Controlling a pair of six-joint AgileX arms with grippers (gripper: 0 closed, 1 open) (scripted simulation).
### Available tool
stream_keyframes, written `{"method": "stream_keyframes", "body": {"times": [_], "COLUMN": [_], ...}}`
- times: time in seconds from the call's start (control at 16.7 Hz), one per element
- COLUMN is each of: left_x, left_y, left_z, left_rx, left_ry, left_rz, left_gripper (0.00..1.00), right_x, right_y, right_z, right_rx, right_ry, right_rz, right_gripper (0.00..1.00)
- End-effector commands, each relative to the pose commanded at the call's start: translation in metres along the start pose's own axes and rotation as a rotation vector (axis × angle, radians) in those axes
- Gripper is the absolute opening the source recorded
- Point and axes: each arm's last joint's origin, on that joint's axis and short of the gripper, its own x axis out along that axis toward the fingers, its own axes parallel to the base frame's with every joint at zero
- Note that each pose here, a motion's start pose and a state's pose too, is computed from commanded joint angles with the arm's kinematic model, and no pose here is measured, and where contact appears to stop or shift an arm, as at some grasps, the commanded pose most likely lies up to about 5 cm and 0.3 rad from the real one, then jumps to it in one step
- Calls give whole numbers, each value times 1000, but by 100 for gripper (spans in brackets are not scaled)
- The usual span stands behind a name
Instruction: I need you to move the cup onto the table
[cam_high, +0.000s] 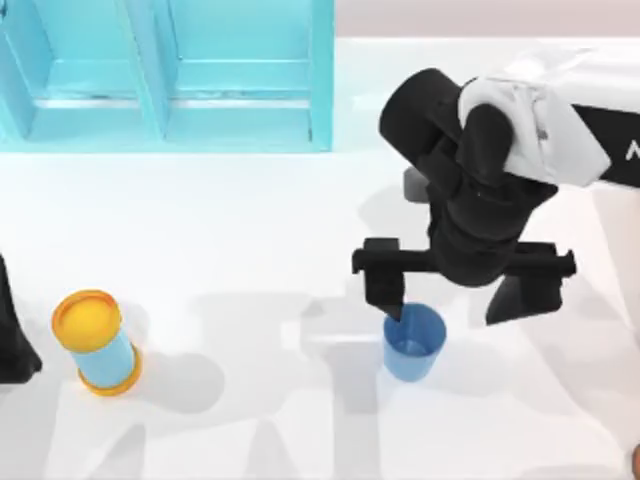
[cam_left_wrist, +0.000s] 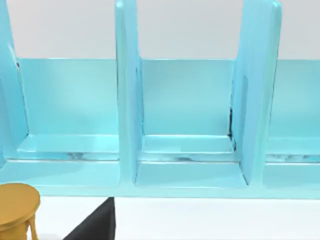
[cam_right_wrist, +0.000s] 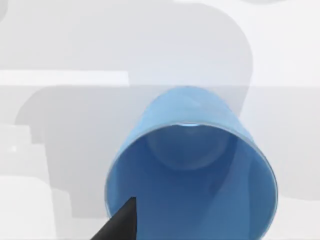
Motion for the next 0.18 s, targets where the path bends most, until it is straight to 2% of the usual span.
{"method": "stream_keyframes", "body": {"times": [0.18], "left_x": [0], "left_y": [0], "left_z": [0], "left_rx": [0], "left_ry": [0], "left_rz": [0], "left_gripper": [100], "right_x": [0], "right_y": [0], "right_z": [0], "right_rx": [0], "right_ry": [0], "right_rz": [0], "right_gripper": [100]}}
